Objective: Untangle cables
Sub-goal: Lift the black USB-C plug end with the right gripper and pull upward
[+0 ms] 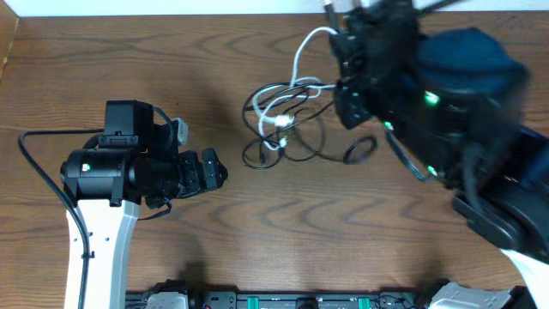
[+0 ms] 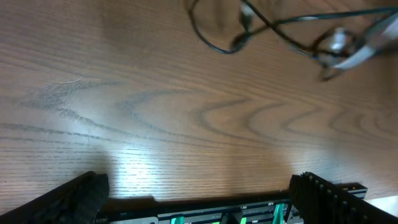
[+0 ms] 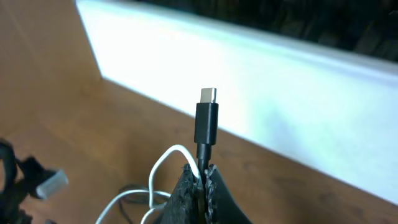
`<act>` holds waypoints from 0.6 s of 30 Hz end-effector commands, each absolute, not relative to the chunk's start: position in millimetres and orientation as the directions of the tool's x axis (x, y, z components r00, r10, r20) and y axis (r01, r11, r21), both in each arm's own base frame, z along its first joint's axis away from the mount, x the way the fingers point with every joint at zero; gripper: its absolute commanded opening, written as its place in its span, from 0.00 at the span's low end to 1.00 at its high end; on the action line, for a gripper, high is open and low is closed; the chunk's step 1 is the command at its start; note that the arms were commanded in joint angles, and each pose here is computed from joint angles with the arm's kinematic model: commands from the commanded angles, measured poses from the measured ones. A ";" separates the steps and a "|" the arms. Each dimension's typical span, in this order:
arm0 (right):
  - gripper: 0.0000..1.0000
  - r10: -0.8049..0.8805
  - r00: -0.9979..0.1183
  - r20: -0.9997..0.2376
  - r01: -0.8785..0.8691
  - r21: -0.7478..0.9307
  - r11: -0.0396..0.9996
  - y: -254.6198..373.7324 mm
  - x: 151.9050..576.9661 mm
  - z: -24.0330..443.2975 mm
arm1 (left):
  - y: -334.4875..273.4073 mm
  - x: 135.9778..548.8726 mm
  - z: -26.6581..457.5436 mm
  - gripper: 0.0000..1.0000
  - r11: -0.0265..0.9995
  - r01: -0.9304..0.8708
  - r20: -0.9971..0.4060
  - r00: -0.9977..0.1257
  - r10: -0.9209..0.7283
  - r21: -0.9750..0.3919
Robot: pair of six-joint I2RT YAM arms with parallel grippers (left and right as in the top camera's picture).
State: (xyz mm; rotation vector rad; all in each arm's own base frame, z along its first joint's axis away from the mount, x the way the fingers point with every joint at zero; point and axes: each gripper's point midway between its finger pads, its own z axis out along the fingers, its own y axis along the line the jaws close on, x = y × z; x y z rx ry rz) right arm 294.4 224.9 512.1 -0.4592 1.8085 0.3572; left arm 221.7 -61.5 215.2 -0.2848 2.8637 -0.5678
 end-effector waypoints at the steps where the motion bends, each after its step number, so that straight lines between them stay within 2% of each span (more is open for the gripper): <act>1: 0.02 -0.141 -0.280 -0.949 -0.443 -0.003 0.897 224.2 304.4 499.2 | -61.4 224.0 219.9 0.98 0.911 -0.134 -0.182 -0.959 -0.219 -0.390; 6: 0.02 -0.226 -0.372 -0.900 -0.448 -0.039 0.893 231.4 311.4 461.3 | -61.5 224.0 219.9 0.98 0.911 -0.134 -0.182 -0.959 -0.219 -0.390; 10: 0.01 -0.113 -0.527 -0.842 -0.379 0.114 0.918 245.3 318.7 428.7 | -61.4 224.0 219.9 0.98 0.911 -0.134 -0.182 -0.959 -0.219 -0.390; 12: 0.04 -0.085 -0.576 -0.813 -0.371 0.168 0.913 255.3 319.9 417.0 | -61.4 224.0 219.9 0.98 0.911 -0.134 -0.182 -0.959 -0.219 -0.390; 16: 0.06 -0.084 -0.578 -0.812 -0.354 0.156 0.922 259.2 330.1 410.1 | -61.4 224.0 219.9 0.98 0.911 -0.134 -0.182 -0.959 -0.219 -0.390; 17: 0.08 -0.077 -0.571 -0.818 -0.345 0.153 0.926 257.5 332.5 412.0 | -61.4 224.0 219.9 0.98 0.911 -0.134 -0.182 -0.959 -0.219 -0.390; 18: 0.20 -0.072 -0.565 -0.822 -0.342 0.154 0.927 257.2 333.7 413.6 | -61.4 224.0 219.9 0.98 0.911 -0.134 -0.182 -0.959 -0.219 -0.390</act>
